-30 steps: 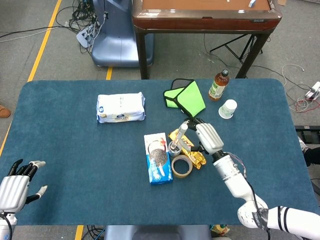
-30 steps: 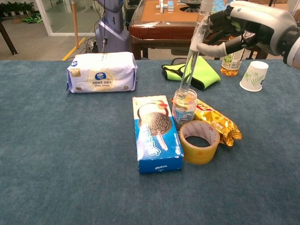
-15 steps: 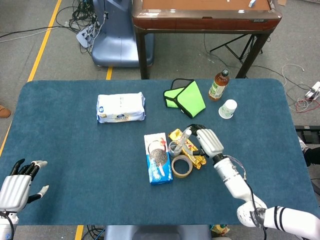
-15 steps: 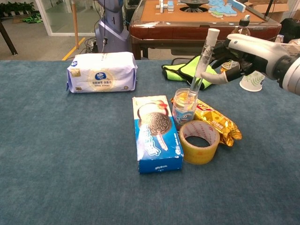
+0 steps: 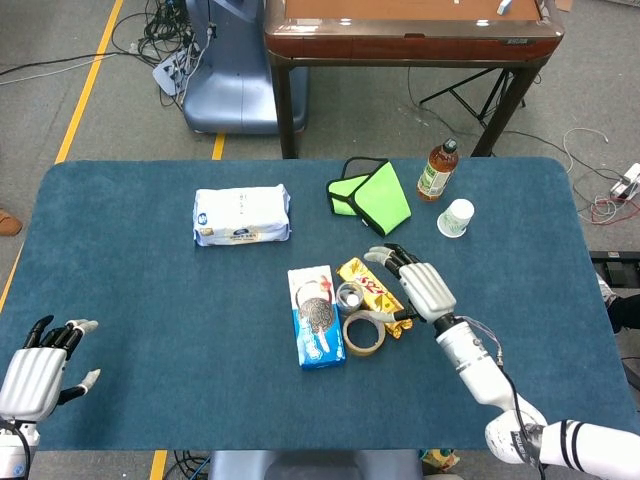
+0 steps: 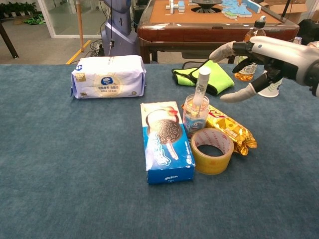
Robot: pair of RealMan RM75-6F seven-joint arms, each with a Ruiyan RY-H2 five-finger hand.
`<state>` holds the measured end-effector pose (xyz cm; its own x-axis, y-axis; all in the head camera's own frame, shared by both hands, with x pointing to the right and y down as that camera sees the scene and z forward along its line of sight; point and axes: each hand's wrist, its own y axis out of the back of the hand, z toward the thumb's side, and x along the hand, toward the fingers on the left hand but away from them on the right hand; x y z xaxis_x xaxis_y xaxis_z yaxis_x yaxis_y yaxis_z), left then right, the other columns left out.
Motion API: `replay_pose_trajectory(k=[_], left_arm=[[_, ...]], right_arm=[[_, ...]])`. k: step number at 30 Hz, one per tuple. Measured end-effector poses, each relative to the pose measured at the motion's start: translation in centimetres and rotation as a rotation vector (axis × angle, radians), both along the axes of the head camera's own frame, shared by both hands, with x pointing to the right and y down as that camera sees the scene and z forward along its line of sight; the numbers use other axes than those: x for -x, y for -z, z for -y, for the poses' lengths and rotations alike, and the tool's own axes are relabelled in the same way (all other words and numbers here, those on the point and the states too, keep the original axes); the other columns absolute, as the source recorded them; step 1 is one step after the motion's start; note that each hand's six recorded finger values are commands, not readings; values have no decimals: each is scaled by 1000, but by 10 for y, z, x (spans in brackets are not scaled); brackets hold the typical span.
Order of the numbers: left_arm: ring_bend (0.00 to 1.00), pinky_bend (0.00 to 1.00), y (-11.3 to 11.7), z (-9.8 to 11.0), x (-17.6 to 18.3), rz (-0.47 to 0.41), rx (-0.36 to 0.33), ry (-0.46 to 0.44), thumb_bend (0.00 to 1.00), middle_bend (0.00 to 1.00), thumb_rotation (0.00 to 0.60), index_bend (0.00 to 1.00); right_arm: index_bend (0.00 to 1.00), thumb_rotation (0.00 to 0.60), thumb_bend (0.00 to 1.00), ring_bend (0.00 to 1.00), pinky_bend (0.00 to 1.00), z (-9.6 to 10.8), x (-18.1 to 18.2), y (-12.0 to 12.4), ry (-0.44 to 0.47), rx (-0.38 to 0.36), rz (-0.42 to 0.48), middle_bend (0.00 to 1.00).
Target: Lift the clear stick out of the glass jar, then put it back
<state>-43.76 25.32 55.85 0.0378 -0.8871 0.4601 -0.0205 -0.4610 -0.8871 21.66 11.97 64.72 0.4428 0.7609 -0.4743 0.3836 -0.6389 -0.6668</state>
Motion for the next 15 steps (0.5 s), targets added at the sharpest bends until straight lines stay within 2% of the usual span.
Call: replay_pose_trajectory(k=[5,9,13,15], left_arm=[[296,79,1,1,3,3,-7,9,239,252,600,249],[296,80,0,1,4,5,-5,14,239,252,600,248],[296,79,-2,2,3,1,-9,16,239,252,600,249],[296,79,-2,2,1,0,-11,14,239,252,600,248]], right_arm=[[202,600,256,82,191,-5,-34,17,-41,-95,-81,227],[228,600,266,82,191,-20,-83,33,-96,-154,-226,257],[274,600,266,82,191,-39,-131,52,-153,-173,-368,258],[282,600,265,82,191,-45,-146,60,-180,-170,-402,258]])
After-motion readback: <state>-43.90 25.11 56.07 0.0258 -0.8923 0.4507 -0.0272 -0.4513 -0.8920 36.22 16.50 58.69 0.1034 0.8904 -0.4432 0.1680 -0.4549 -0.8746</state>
